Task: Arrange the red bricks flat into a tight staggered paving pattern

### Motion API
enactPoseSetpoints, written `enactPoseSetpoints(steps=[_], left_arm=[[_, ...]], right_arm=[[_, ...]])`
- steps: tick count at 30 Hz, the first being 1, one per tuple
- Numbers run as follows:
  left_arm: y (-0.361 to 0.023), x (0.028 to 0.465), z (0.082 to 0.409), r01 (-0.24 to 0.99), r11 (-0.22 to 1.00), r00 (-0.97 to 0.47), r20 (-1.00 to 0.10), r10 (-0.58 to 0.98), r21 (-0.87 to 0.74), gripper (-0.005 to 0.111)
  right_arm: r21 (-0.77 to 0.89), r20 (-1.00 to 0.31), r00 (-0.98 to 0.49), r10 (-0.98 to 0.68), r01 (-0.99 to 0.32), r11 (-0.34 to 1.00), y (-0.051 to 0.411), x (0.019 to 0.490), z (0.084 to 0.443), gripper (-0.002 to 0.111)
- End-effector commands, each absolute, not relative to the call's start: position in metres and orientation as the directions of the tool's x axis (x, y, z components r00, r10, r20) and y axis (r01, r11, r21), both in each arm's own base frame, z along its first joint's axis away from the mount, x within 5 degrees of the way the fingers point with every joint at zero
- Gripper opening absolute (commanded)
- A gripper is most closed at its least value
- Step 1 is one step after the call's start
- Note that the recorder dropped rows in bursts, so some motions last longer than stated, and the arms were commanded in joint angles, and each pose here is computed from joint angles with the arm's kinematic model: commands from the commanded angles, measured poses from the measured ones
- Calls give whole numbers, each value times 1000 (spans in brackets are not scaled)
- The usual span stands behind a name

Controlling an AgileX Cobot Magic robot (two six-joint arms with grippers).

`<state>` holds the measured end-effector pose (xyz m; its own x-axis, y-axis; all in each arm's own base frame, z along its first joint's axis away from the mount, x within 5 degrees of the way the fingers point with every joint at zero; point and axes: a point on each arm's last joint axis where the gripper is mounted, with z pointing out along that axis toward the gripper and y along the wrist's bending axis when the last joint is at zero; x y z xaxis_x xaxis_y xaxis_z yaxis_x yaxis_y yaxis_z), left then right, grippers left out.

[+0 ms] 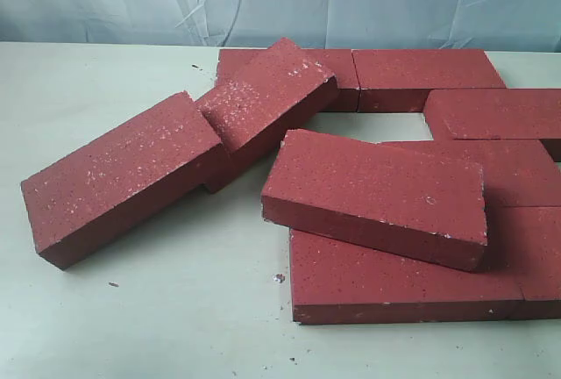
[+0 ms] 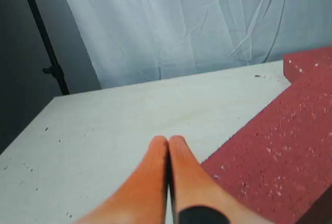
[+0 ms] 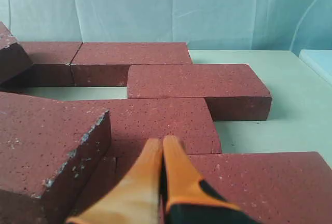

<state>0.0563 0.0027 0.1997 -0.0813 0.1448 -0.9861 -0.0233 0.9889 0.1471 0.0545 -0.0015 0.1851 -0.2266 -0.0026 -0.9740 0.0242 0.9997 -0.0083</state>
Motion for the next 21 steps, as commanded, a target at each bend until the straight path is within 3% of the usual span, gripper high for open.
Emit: enactPoseSetpoints(steps=[1,3,10,15,21], left_arm=[[1,56,207,-19,1000,20,-1000,19,19,0],[1,56,207,-11,998,21,-998,-62,-62,0],[1,56,212,-9,995,71,-993,-94,-95,0],[2,55,219,-5,987,150,-976,-157,-159,0],[5,51,235,31,962,336,-903,-266,-272,0]], right_arm=[[-15,-984,-177,-9,30,999,-2,55,189,-1],[-15,-991,-131,-11,30,999,-2,56,193,-1],[0,-997,77,-2,28,1000,-2,56,212,-1],[259,-947,197,254,0,966,-4,55,223,-1],[308,-900,316,299,-23,951,-6,51,238,-1]])
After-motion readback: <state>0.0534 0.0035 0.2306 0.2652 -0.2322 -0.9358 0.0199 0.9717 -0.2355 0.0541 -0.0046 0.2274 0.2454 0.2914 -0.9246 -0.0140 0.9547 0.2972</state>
